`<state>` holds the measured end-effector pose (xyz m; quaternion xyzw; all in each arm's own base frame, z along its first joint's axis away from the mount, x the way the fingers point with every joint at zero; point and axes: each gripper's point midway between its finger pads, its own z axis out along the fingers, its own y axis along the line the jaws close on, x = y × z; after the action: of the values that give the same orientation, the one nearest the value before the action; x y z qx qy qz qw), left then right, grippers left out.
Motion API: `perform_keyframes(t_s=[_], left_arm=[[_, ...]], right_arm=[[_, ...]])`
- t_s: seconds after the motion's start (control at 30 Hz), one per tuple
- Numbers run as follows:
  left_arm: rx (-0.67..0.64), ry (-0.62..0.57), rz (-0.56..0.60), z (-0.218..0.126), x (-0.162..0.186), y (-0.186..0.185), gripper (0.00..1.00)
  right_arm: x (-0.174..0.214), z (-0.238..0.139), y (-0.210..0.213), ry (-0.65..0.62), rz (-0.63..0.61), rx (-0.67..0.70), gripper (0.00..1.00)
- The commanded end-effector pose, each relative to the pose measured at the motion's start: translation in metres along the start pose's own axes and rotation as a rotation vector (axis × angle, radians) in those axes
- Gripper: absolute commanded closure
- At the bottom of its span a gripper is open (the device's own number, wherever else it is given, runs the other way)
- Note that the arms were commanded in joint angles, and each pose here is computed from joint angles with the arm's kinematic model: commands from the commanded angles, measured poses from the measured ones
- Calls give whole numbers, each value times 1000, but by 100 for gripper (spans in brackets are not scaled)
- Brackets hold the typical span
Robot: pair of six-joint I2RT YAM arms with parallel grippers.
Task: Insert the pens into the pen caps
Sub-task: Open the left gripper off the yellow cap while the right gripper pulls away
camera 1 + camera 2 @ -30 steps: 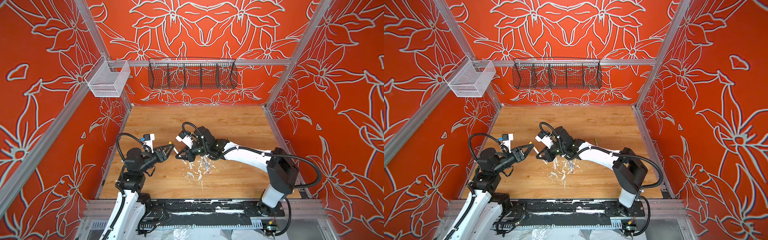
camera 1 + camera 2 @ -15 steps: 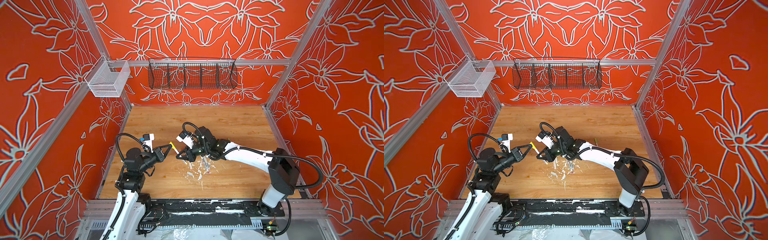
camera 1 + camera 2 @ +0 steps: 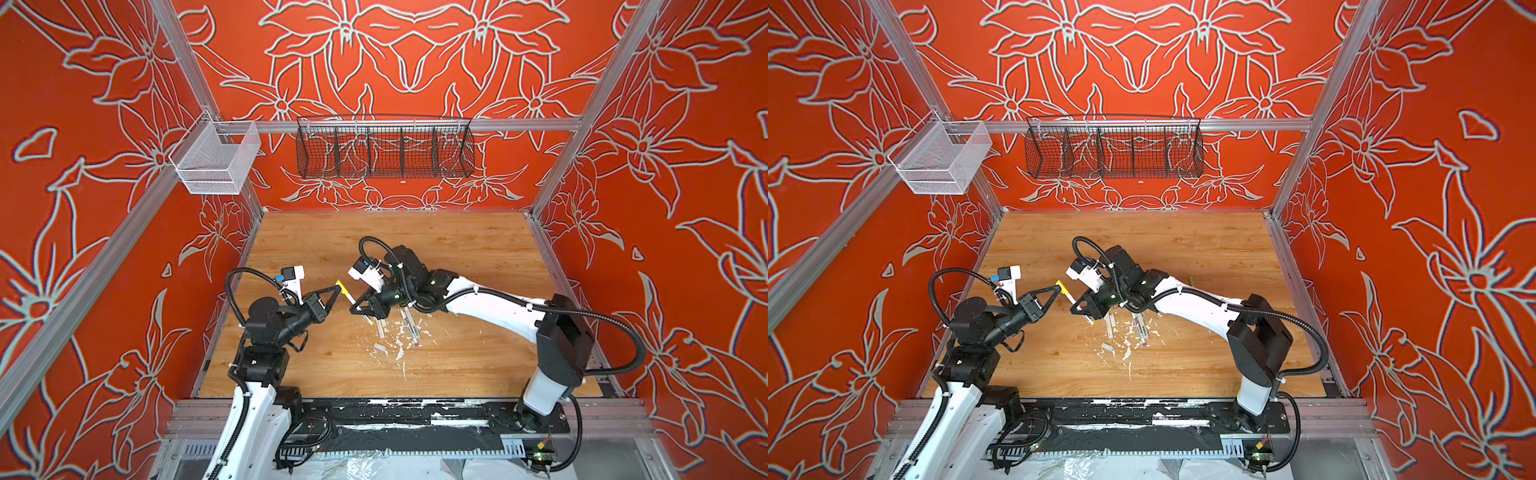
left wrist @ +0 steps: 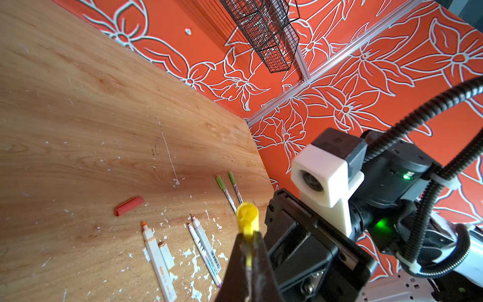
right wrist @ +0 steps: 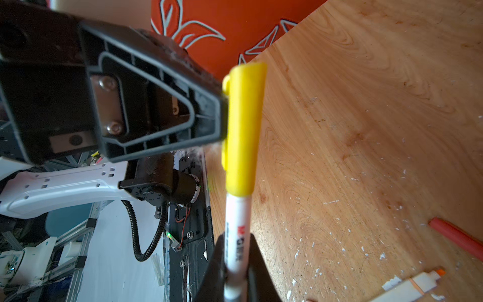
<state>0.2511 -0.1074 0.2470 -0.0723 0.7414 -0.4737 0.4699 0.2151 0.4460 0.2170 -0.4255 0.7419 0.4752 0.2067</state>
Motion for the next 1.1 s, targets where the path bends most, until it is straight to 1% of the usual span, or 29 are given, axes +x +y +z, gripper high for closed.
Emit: perform_keyframes(t_s=[0.0, 0.17, 0.33, 0.47, 0.53, 0.67, 0.8, 0.93, 0.97, 1.0, 1.03, 1.07], left_arm=[[14, 138, -65, 1, 33, 5, 100], [-2, 165, -75, 5, 38, 9, 100], [-39, 197, -77, 8, 46, 15, 100], [-60, 218, -81, 9, 51, 18, 100], [-64, 218, -81, 9, 51, 19, 100], [-78, 191, -62, 7, 45, 18, 100], [-87, 171, -44, 8, 37, 16, 100], [-82, 147, -42, 9, 27, 15, 100], [-79, 137, -39, 8, 24, 14, 99], [-79, 128, -37, 8, 21, 14, 92], [-77, 118, -33, 7, 18, 12, 82], [-75, 110, -28, 7, 15, 11, 70]], right_arm=[[-54, -10, 36, -130, -197, -93, 100], [-66, -11, 42, -143, -232, -109, 100], [-80, -14, 46, -160, -288, -84, 100], [-89, -14, 45, -158, -316, -64, 100], [-88, -13, 45, -140, -313, -68, 100], [-69, -6, 36, -97, -260, -67, 100], [-38, -2, 27, -50, -191, -65, 100], [-6, -4, 17, -9, -137, -33, 100], [3, -4, 13, 7, -120, -20, 100], [12, -4, 8, 25, -103, -4, 100], [19, -5, 3, 40, -87, 16, 100], [28, -5, -3, 59, -65, 35, 100]])
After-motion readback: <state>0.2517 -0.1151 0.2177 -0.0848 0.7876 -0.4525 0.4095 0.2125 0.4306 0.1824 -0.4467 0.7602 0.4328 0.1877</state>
